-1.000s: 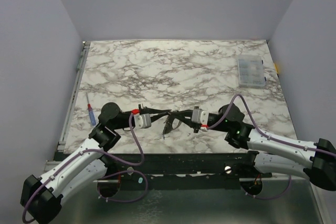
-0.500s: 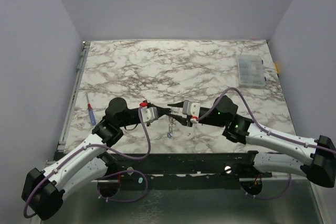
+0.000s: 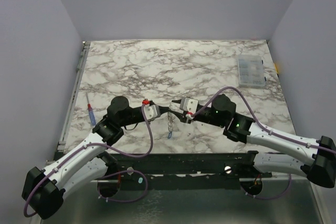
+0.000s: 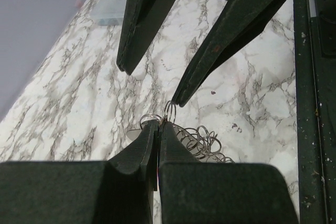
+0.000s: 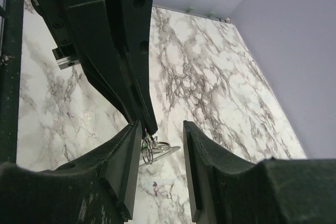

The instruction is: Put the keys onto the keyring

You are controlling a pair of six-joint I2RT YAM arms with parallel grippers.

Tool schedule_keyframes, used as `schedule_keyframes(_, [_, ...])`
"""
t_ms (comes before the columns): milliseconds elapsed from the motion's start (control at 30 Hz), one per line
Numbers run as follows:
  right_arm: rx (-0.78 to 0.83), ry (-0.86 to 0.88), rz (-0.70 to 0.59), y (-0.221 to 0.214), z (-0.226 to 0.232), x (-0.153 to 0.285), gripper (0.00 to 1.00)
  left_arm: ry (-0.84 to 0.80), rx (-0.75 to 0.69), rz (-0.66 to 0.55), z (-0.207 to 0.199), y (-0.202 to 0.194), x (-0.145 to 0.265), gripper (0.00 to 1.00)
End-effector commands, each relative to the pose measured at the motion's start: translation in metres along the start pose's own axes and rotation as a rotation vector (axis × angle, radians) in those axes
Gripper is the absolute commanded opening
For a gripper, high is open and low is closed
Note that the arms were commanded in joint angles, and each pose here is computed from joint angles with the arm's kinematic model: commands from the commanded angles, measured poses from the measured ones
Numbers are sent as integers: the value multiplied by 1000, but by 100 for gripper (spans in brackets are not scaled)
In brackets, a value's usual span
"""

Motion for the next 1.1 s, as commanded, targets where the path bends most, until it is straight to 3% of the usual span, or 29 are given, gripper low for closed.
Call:
schedule_keyframes(0, [35,-5,42,5,-8,12,46,29,-49,-9,7,14,0,0])
schedule_keyframes(400, [-6,138,202,-23,12,-1,47,32,-60,-12,7,16,2,0])
schedule_keyframes(833, [-12,154,240,-33,9,-5,40,32,-64,-12,6,16,3,0])
schedule_keyframes(1067, [-9,147,245,-37,7,-7,14,30,-65,-9,7,16,3,0])
Point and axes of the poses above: each gripper's point midway between its finger pads, its own x axis back along the fingers, its own z axis along the line the jaws close on, y = z × x, the point moved 4 cm from there along x, back along the fingers, and after that the axes turned 13 degrees about x, right-handed, at the moved point
